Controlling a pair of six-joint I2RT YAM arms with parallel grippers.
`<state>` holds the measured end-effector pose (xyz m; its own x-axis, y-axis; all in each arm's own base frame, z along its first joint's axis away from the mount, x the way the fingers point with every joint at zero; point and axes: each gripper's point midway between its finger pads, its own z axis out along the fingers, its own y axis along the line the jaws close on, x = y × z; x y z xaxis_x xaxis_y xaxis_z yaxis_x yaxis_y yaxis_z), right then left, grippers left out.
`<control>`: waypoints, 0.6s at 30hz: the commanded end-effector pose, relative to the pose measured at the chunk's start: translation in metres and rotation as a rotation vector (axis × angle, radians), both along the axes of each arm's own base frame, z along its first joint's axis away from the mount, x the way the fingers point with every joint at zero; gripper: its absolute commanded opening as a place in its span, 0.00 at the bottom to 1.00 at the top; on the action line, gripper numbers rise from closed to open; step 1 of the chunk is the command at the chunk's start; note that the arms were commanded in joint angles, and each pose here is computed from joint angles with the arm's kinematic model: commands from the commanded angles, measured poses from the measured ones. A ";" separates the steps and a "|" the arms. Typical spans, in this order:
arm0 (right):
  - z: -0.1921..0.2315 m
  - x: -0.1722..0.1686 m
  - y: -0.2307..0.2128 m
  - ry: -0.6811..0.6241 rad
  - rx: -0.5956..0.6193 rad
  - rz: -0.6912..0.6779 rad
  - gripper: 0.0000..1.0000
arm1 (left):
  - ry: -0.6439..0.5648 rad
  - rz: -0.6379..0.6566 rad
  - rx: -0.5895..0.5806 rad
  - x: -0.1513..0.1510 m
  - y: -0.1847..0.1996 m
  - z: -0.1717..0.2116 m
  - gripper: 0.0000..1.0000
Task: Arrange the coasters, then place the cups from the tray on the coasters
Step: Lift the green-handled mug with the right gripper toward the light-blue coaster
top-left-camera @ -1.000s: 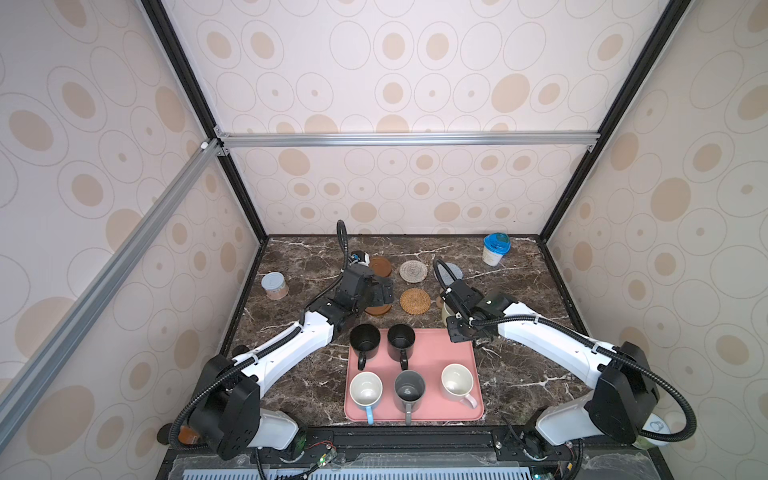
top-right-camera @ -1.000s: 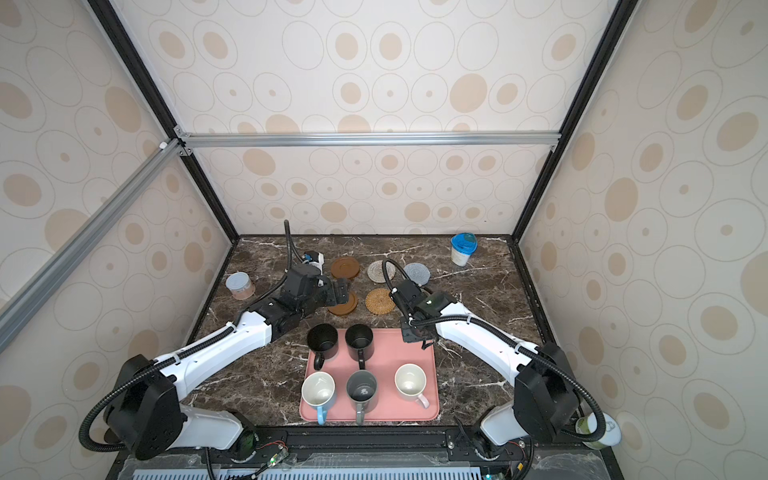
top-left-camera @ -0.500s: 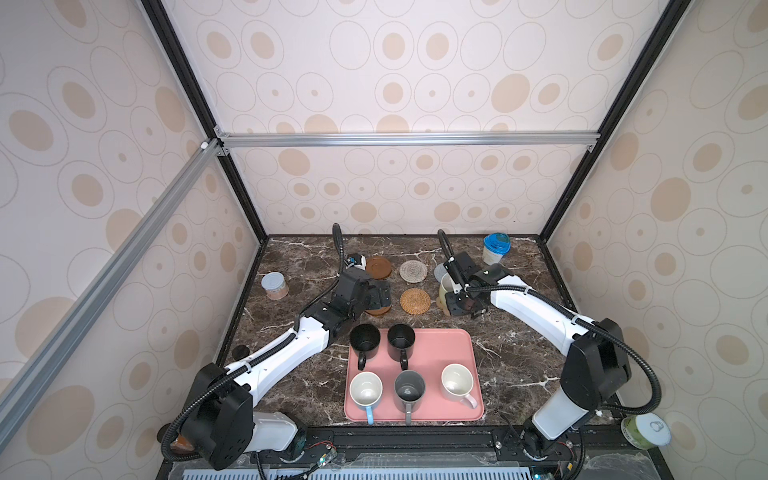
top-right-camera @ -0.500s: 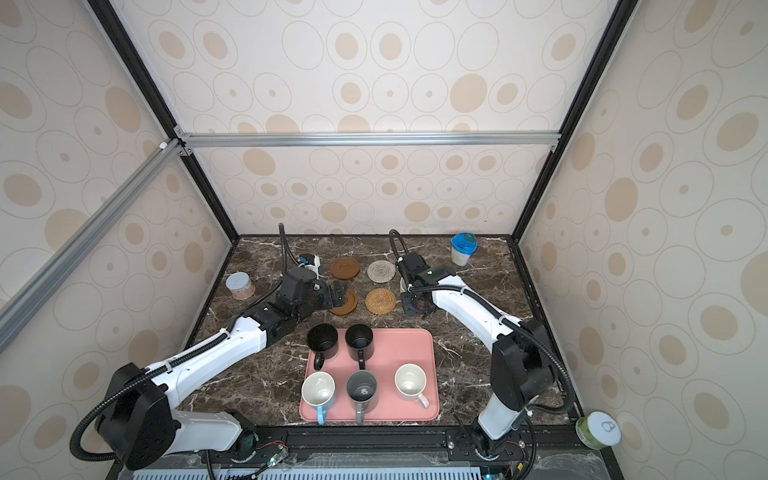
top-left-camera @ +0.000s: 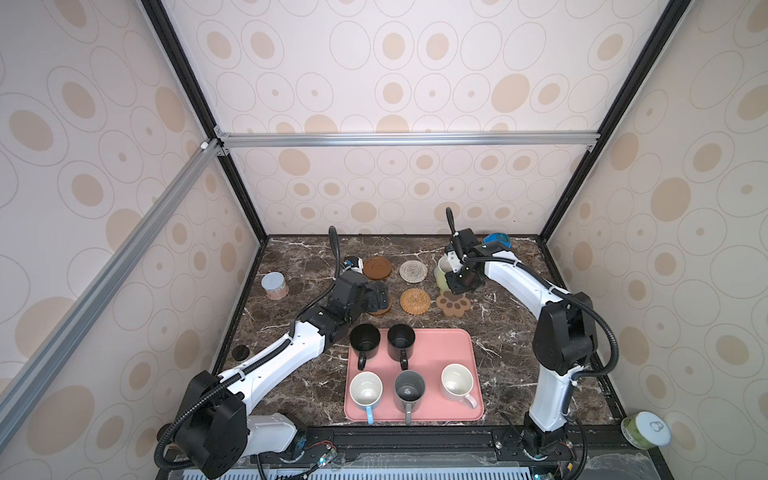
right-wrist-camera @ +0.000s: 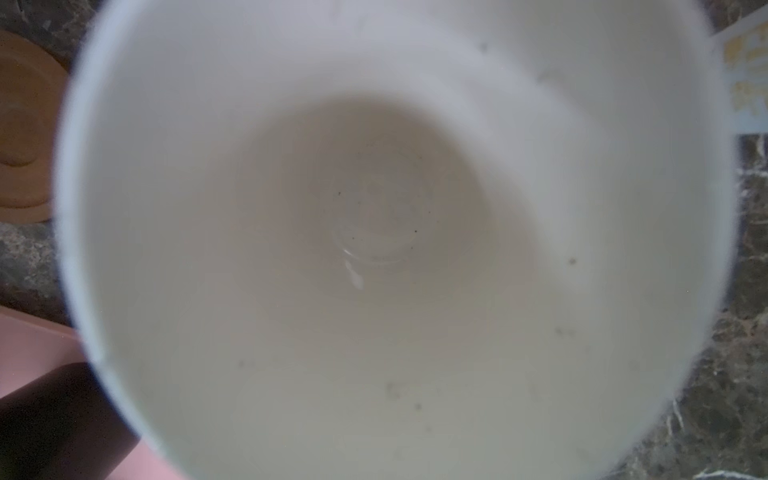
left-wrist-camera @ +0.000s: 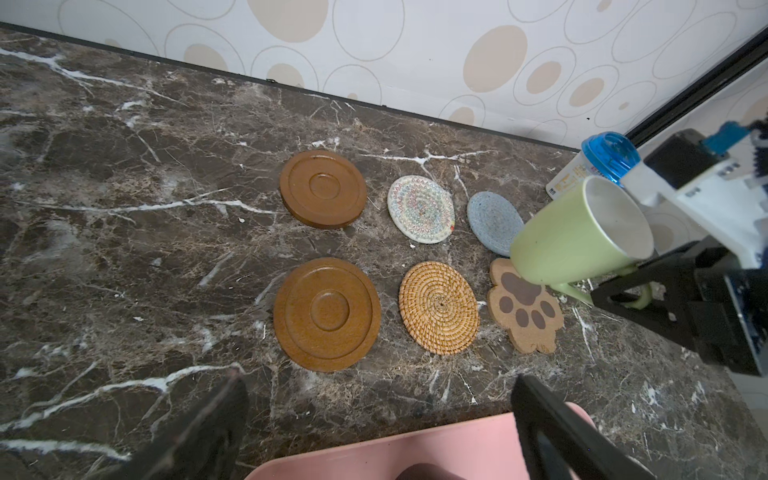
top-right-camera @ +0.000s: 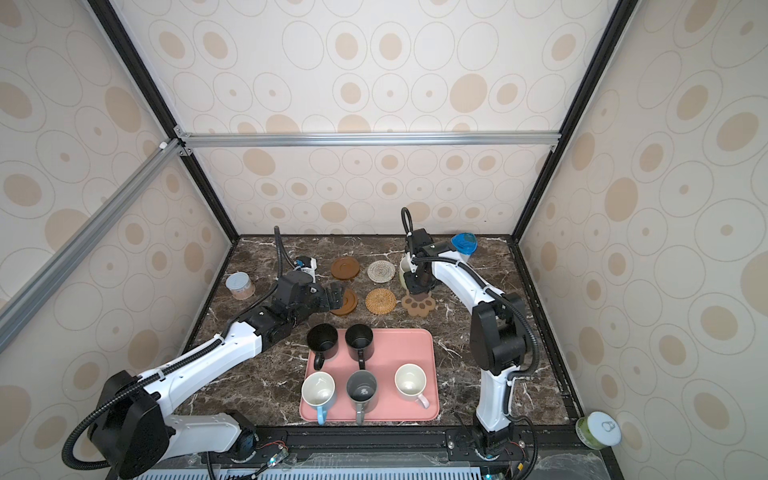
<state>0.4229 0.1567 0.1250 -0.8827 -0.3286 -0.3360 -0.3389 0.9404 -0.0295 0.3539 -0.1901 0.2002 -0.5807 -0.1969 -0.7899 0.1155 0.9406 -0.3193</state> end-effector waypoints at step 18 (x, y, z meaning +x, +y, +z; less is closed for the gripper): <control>0.002 0.072 -0.017 -0.024 -0.062 0.103 0.09 | -0.025 -0.004 -0.032 -0.008 0.001 0.002 1.00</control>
<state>0.4851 0.1385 0.1106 -0.8614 -0.4116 -0.2976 -0.4082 0.9097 -0.0765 0.3480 -0.1871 0.1916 -0.5852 -0.1948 -0.7871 0.1171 0.9402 -0.3198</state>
